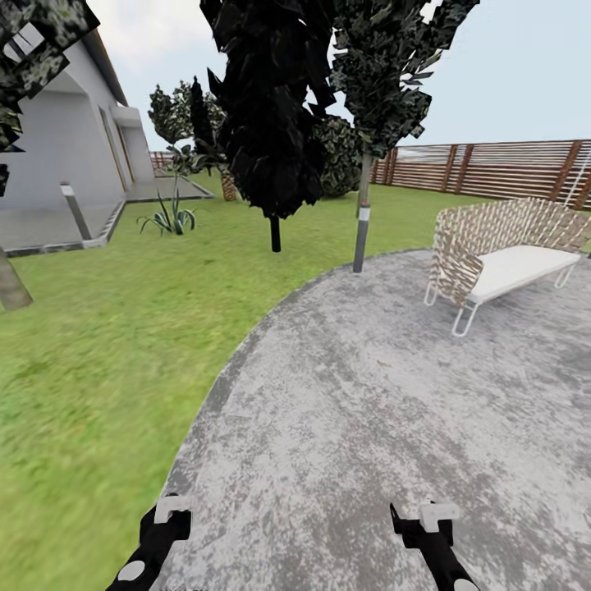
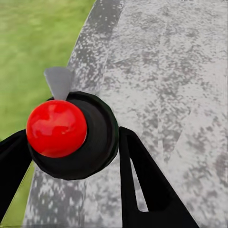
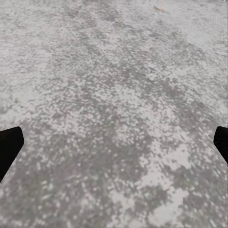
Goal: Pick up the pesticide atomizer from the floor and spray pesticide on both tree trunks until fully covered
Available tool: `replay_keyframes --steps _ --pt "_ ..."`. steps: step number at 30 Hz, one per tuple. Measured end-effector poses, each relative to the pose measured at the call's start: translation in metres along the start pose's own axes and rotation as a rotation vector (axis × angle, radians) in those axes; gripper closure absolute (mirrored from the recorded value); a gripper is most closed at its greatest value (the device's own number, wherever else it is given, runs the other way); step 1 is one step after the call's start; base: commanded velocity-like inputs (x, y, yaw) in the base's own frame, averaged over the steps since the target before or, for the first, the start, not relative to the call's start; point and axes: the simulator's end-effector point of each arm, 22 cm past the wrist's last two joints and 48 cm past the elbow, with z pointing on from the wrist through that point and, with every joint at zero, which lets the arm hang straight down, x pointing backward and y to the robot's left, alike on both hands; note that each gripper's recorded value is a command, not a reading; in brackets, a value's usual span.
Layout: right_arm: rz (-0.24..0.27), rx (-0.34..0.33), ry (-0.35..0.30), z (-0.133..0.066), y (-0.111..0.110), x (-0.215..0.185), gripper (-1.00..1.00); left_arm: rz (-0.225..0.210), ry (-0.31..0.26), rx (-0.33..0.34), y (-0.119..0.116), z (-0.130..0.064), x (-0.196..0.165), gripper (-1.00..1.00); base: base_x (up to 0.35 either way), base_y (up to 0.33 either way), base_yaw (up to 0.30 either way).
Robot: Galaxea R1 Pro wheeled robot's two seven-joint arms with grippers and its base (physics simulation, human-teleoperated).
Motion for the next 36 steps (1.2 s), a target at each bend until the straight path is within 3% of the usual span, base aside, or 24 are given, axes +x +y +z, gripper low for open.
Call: replay_keyframes --steps 6,16,36 --pt "0.0 0.0 -0.006 -0.0003 -0.0002 -0.0031 -1.0 -0.001 -0.007 0.0 0.0001 -0.0005 -0.0035 1.0 0.0 0.026 0.217" --pt "-0.004 0.004 -0.015 -0.0005 -0.0048 -0.0077 -1.0 -0.001 -0.016 -0.002 0.0014 -0.0012 -0.0082 1.0 0.0 0.289 0.235" --pt "-0.002 -0.005 -0.019 -0.0007 -0.0005 -0.0091 -1.0 -0.003 -0.017 -0.003 0.0017 -0.0014 -0.0089 1.0 0.046 0.307 0.032"
